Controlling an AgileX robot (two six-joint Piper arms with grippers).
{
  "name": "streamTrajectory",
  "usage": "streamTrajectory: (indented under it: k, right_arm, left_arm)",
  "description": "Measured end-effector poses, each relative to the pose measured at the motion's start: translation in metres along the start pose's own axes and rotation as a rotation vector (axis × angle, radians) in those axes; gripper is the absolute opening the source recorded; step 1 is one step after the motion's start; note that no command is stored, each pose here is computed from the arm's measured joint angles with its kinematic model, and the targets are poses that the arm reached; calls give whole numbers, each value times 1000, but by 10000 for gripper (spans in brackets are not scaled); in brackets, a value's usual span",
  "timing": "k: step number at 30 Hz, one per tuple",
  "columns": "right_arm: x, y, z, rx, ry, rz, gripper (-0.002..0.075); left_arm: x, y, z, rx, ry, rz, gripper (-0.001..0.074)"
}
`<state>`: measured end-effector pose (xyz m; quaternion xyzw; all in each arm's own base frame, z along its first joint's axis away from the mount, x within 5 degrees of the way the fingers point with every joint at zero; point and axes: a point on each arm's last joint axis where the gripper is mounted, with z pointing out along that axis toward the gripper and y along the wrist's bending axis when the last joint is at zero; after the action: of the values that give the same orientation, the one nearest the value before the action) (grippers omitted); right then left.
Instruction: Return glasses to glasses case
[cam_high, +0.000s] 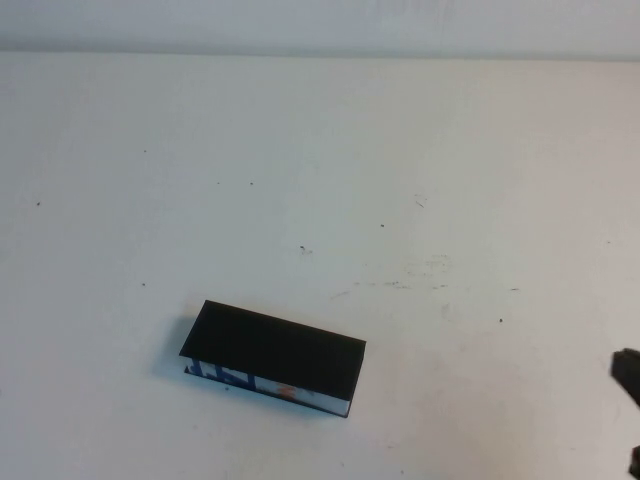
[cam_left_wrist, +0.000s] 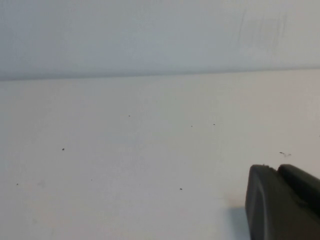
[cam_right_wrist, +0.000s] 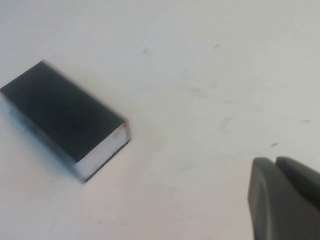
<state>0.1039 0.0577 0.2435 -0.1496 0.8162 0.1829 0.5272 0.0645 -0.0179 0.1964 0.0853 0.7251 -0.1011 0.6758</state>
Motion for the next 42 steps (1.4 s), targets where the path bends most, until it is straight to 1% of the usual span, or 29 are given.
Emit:
streamTrajectory:
  k: [4,6,9,13,16,19,24,42]
  right_arm:
    - [10,-24,-19,205,-145,45,-13]
    - [19,-31,-30,294,-209,60,-13]
    - [33,-35,-42,390,-297,70,-13]
    - [52,-36,-50,469,-390,70,-13]
    - [67,-38,-46,488,-376,79,-13]
    - [73,-39,-44,482,-328,102,-13]
    - [86,-37,-40,467,-180,141,-13]
    - [87,-37,-40,465,-170,147,-13]
  left_arm:
    - [0,0,0,0,0,0,-4]
    - [0,0,0,0,0,0,-4]
    - [0,0,0,0,0,0,-4]
    - [0,0,0,0,0,0,-4]
    - [0,0,0,0,0,0,-4]
    - [0,0,0,0,0,0,-4]
    - [0,0,0,0,0,0,-4]
    - [0,0,0,0,0,-2,-4]
